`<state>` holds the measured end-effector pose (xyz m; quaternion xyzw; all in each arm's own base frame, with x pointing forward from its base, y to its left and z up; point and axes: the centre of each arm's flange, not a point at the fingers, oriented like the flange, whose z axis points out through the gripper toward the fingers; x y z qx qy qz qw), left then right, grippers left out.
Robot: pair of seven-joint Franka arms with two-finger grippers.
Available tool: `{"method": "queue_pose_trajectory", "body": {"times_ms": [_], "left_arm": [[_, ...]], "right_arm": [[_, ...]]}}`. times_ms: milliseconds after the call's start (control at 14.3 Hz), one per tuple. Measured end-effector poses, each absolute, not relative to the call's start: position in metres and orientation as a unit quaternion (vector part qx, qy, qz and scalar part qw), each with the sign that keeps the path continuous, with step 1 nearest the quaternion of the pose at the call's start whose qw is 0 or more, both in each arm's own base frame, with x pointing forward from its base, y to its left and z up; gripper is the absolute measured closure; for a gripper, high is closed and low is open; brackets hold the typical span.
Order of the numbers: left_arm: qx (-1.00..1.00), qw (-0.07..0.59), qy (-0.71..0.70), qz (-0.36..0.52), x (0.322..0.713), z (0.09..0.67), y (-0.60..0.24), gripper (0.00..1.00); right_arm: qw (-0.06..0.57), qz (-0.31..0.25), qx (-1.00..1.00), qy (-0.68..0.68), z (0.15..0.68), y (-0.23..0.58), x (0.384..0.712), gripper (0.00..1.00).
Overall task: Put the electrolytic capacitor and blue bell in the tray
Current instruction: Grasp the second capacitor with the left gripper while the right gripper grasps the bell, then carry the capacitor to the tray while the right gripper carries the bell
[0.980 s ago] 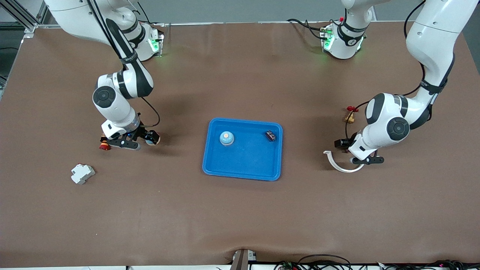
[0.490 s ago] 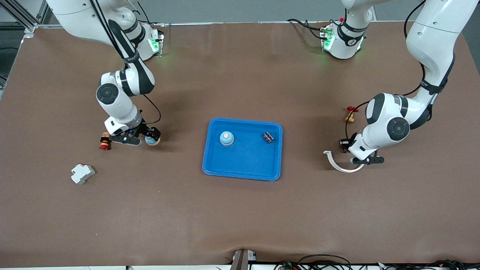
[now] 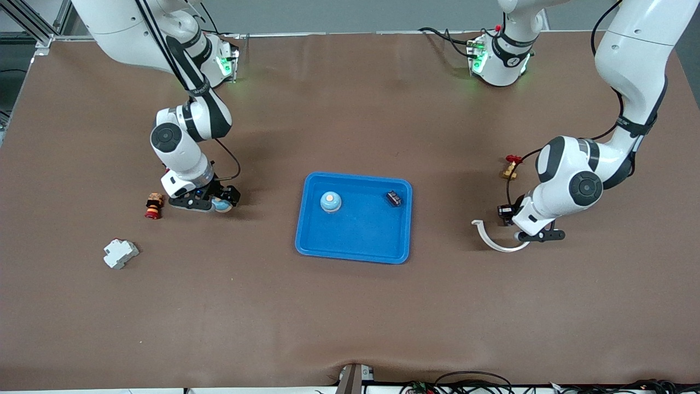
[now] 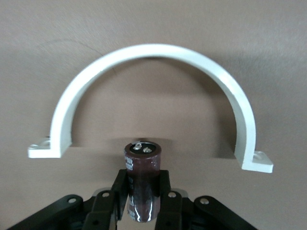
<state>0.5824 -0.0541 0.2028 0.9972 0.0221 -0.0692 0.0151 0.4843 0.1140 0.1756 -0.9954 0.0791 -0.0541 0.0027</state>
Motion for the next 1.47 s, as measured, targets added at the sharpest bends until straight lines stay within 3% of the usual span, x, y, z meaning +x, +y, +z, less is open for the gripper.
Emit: {"method": "queue_pose_trajectory", "body": {"times_ms": [280, 420, 490, 700, 910, 1190, 1471], "left_arm": [[0.996, 0.002, 0.035, -0.084, 0.614, 0.251, -0.052, 0.7], [0.994, 0.003, 0.055, -0.09, 0.631, 0.291, -0.063, 0.7], [0.993, 0.009, 0.072, -0.089, 0.639, 0.314, -0.074, 0.7], [0.987, 0.021, 0.137, -0.075, 0.653, 0.373, -0.122, 0.7], [0.975, 0.026, 0.208, -0.07, 0.646, 0.398, -0.189, 0.7], [0.956, 0.031, 0.284, -0.066, 0.625, 0.404, -0.282, 0.7], [0.94, 0.057, 0.329, -0.064, 0.616, 0.368, -0.347, 0.7]], "right_arm": [[0.003, -0.053, -0.996, 0.078, 0.175, 0.116, 0.484, 0.04], [0.003, -0.053, -0.996, 0.075, 0.175, 0.118, 0.483, 0.27], [0.003, -0.054, -0.996, 0.075, 0.176, 0.119, 0.483, 0.33], [0.005, -0.05, -0.995, 0.089, 0.176, 0.123, 0.483, 0.33], [0.008, -0.023, -0.992, 0.12, 0.194, 0.165, 0.494, 0.33], [0.031, -0.025, -0.985, 0.17, 0.251, 0.238, 0.524, 0.33], [0.048, -0.025, -0.975, 0.216, 0.289, 0.29, 0.546, 0.33]]}}
